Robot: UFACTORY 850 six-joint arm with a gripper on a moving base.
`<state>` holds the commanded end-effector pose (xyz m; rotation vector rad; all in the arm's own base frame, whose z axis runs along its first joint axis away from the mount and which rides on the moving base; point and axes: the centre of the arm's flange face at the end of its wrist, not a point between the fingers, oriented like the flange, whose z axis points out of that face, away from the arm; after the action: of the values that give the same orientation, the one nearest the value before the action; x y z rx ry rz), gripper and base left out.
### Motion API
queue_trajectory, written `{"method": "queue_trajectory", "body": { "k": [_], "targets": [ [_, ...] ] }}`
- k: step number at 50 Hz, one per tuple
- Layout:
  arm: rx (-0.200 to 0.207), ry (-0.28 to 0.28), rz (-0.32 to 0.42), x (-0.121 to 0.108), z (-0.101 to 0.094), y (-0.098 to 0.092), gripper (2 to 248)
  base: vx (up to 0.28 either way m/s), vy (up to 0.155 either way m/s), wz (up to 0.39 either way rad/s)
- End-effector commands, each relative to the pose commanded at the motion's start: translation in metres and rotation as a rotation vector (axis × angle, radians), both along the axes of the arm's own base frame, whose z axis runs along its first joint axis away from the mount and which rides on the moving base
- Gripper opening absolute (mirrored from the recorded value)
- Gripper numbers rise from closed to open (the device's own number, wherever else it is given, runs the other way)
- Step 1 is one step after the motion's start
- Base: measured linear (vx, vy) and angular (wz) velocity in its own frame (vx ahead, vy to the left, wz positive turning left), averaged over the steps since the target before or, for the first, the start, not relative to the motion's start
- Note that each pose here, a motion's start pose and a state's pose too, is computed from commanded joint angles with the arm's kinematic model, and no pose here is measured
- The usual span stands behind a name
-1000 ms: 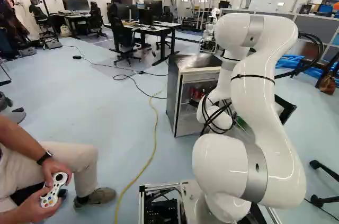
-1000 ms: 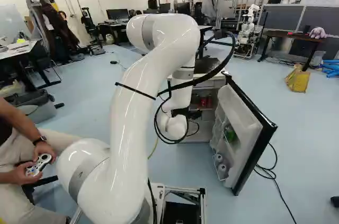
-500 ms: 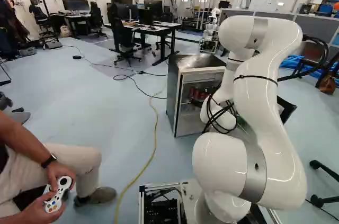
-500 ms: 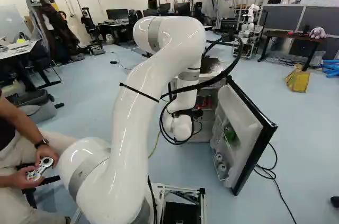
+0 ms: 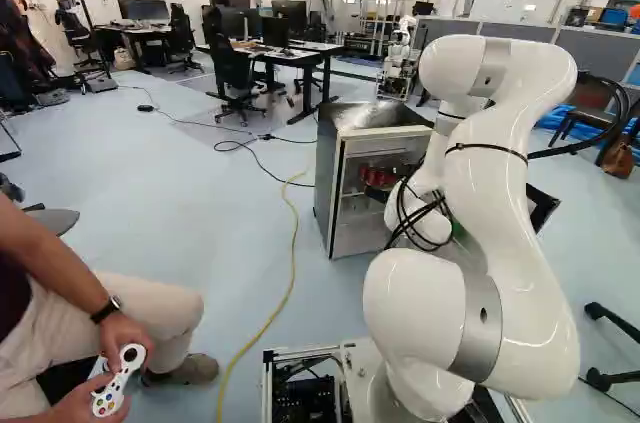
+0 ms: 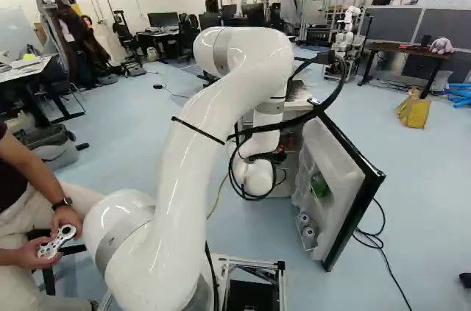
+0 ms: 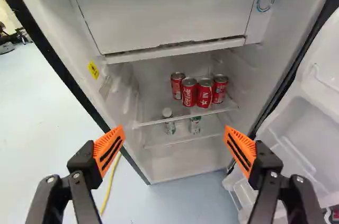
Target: Grab a drink from the fridge
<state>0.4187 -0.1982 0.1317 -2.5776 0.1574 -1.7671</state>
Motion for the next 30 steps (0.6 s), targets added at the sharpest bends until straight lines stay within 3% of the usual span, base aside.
{"method": "queue_trajectory", "body": {
  "k": [30],
  "targets": [
    [-0.008,0.055,0.043,0.019,-0.014,-0.015,247,0.000,0.000,0.000]
  ]
}}
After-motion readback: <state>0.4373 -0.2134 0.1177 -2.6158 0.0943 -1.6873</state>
